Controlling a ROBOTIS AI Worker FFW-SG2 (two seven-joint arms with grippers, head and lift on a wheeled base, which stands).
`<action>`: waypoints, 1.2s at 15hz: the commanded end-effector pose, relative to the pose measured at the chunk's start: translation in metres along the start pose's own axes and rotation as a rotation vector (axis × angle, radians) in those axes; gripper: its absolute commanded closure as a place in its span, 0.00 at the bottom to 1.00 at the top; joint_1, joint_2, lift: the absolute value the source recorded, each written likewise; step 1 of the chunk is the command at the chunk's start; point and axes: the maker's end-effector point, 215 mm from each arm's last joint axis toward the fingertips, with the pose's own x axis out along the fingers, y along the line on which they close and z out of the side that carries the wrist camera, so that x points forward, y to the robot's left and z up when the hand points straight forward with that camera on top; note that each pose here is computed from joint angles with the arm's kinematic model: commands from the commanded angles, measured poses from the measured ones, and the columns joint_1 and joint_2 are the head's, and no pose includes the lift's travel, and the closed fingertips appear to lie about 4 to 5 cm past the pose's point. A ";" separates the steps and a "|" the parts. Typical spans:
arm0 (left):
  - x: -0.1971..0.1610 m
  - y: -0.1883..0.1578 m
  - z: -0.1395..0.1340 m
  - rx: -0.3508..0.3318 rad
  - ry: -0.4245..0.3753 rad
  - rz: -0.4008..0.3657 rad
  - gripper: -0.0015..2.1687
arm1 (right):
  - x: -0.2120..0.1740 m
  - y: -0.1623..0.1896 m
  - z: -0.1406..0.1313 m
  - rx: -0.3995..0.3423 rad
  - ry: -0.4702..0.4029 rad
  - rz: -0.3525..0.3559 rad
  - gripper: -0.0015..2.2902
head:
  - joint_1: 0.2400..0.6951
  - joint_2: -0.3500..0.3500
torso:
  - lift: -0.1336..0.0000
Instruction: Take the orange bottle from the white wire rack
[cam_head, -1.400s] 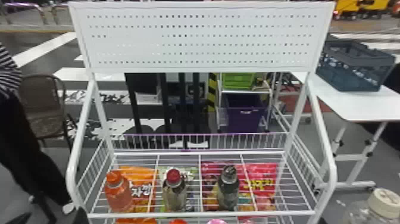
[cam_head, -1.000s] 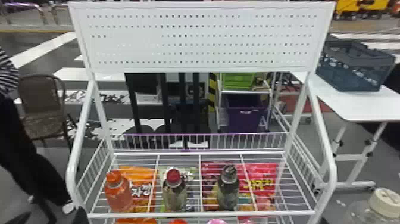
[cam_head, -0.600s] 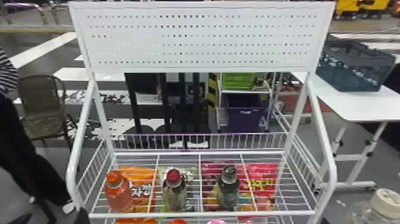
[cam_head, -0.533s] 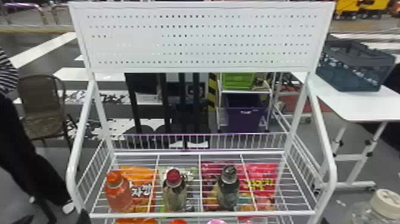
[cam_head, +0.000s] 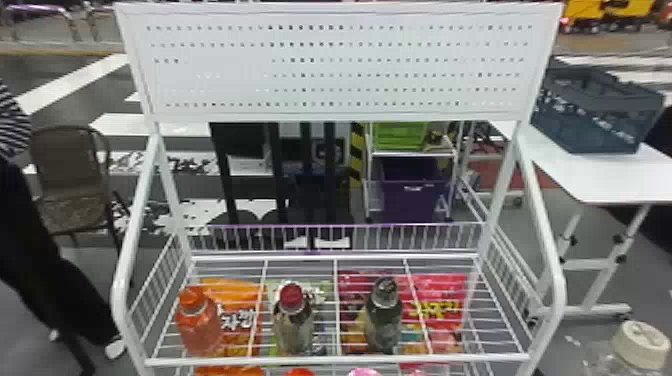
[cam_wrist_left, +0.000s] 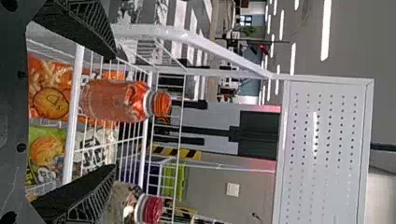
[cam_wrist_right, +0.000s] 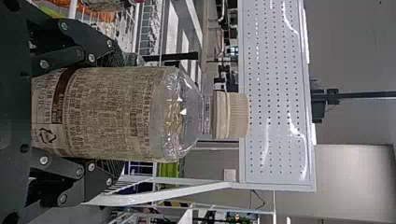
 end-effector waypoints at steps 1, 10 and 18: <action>0.013 -0.018 -0.021 0.016 0.007 -0.019 0.02 | 0.000 -0.002 -0.002 -0.001 0.003 -0.003 0.48 | 0.57 0.50 | 1.00; 0.084 -0.007 -0.053 0.084 0.013 0.018 0.04 | 0.007 -0.010 -0.025 0.004 0.048 -0.016 0.48 | 0.57 0.50 | 1.00; 0.147 0.019 -0.054 0.120 0.007 0.075 0.04 | 0.017 -0.018 -0.037 0.010 0.092 -0.024 0.48 | 0.57 0.50 | 1.00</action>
